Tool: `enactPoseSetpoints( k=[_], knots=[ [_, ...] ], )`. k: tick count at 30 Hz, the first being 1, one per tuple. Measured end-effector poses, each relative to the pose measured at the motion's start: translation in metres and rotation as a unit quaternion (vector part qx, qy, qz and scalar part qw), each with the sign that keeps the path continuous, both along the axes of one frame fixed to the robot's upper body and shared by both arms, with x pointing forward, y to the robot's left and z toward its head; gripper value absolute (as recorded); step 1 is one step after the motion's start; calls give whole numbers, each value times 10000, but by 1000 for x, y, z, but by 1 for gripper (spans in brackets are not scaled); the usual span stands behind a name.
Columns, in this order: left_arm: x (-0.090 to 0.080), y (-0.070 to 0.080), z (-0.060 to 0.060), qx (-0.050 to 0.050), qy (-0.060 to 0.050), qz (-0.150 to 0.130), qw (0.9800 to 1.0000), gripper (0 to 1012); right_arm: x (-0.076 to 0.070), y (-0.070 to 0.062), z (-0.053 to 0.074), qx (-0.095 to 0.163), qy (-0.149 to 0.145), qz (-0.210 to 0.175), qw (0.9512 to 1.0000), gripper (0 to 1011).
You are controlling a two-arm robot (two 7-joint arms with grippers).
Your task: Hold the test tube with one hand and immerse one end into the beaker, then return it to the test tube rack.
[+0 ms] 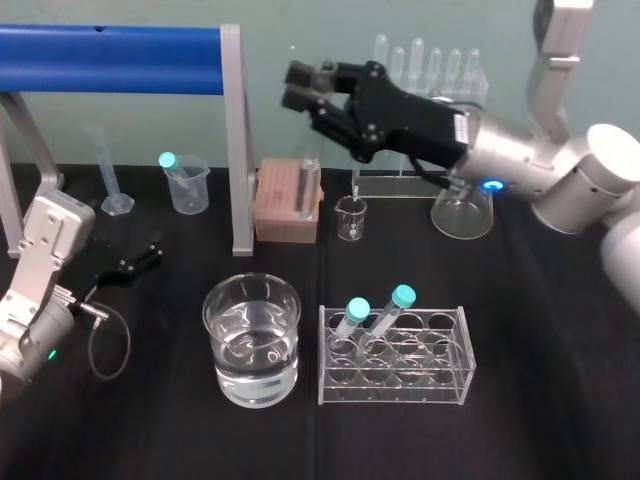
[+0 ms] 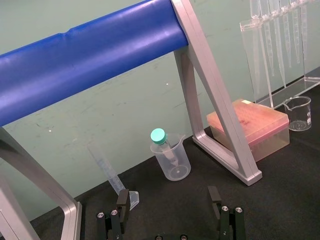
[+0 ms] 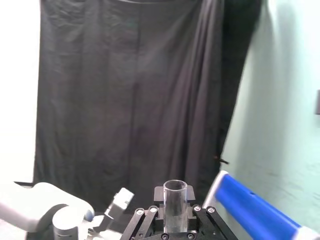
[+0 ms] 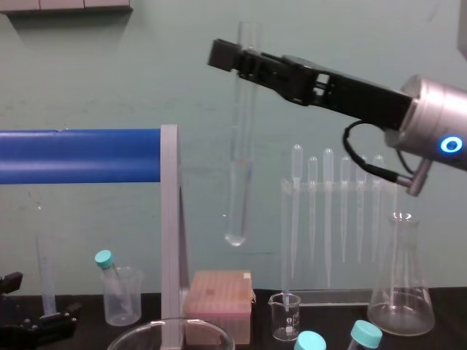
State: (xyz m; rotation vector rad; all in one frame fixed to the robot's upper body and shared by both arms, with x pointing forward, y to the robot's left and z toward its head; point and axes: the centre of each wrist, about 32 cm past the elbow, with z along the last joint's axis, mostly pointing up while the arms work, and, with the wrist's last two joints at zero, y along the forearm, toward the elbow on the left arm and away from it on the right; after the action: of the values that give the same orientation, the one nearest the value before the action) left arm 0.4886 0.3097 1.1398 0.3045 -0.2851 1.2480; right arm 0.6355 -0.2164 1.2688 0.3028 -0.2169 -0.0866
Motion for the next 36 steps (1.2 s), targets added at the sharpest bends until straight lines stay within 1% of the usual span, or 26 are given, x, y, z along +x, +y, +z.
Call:
enactPoseSetpoints(
  k=[1, 2, 4, 8, 11, 13, 14, 15, 18, 21, 24, 27, 30, 36],
  knots=[
    [0, 0, 0, 0, 0, 0, 10000, 1000, -2, -6, 0, 3, 14, -98, 10000, 241],
    [0, 0, 0, 0, 0, 0, 10000, 1000, -2, -6, 0, 3, 14, -98, 10000, 241],
    [0, 0, 0, 0, 0, 0, 10000, 1000, -7, -18, -2, 0, 55, -298, 9995, 242],
    [0, 0, 0, 0, 0, 0, 10000, 1000, -12, -30, -3, -1, 98, -502, 9987, 242],
    [0, 0, 0, 0, 0, 0, 10000, 1000, -20, -44, -5, -6, 176, -736, 9971, 242],
    [0, 0, 0, 0, 0, 0, 10000, 1000, -23, -48, -5, -5, 207, -822, 9964, 242],
    [0, 0, 0, 0, 0, 0, 10000, 1000, -27, -53, -6, -4, 235, -897, 9957, 242],
    [0, 0, 0, 0, 0, 0, 10000, 1000, -27, -53, -6, -4, 235, -897, 9957, 242],
    [0, 0, 0, 0, 0, 0, 10000, 1000, -37, -64, -7, -3, 279, -1061, 9940, 242],
    [0, 0, 0, 0, 0, 0, 10000, 1000, -44, -70, -6, -2, 276, -1158, 9929, 241],
    [0, 0, 0, 0, 0, 0, 10000, 1000, -55, -79, -4, -8, 270, -1313, 9910, 242],
    [0, 0, 0, 0, 0, 0, 10000, 1000, -62, -85, -3, -22, 266, -1411, 9896, 242],
    [0, 0, 0, 0, 0, 0, 10000, 1000, -72, -92, -1, -46, 276, -1544, 9876, 242],
    [0, 0, 0, 0, 0, 0, 10000, 1000, -87, -101, -1, -52, 307, -1725, 9845, 242]
  ],
)
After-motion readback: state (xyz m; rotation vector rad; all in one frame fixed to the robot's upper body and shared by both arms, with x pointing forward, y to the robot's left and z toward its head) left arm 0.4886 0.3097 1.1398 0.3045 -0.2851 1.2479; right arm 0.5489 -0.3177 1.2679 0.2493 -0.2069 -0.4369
